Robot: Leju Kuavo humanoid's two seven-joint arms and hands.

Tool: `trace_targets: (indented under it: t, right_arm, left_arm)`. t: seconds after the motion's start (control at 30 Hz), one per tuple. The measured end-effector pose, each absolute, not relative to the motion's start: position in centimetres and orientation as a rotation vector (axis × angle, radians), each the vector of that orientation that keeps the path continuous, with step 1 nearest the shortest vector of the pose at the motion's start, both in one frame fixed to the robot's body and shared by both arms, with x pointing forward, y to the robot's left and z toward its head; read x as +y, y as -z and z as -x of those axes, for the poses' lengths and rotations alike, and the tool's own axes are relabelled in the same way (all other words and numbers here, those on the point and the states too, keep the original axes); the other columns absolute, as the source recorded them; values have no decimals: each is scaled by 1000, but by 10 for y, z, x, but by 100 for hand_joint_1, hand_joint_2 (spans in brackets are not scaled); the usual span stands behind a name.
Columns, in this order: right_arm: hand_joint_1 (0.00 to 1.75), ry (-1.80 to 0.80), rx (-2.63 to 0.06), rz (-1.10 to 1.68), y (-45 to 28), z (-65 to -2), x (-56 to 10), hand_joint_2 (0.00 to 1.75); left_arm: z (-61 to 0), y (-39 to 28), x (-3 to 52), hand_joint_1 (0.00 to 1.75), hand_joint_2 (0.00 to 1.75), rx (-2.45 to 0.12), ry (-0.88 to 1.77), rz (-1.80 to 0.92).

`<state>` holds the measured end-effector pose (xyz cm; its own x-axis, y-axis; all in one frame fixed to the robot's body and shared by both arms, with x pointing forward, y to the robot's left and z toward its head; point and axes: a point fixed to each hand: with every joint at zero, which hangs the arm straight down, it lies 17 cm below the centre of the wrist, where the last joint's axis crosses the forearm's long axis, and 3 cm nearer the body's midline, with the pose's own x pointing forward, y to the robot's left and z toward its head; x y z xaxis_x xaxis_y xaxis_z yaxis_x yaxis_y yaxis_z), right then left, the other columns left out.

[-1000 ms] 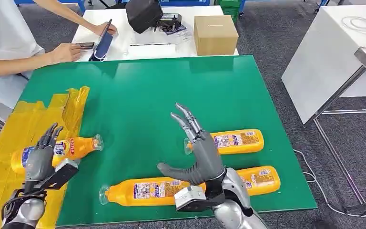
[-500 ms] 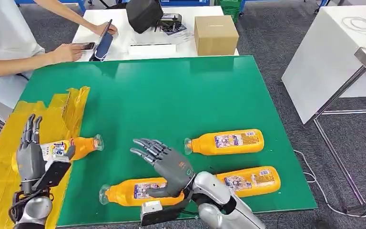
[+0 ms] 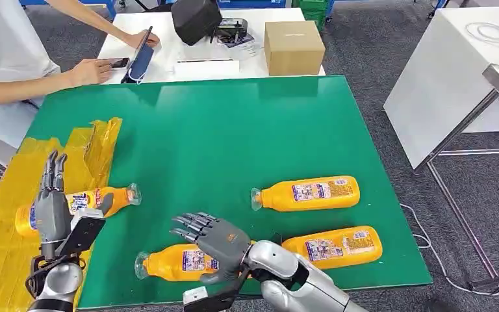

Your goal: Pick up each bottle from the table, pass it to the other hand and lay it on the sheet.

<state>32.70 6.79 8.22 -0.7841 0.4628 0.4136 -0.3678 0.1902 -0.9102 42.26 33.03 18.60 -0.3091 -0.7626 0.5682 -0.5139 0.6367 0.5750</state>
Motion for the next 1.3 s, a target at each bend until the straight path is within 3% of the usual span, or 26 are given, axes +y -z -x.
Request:
trace_targets:
  t: [0.53,1.03,1.3]
  right_arm:
    - [0,-1873,-1699,74,-42,-321,61,175]
    - [0,-1915,-1660,624,-40,-371,17,175]
    - [0,-1892,-1656,681,-42,-375,13,175]
  left_arm:
    - [-428,-182,318,0,175,-1991,348,-984]
    - [-420,-160,317,0,175,-1926,339,-968]
    - [-418,-158,313,0,175,-1921,342,-954]
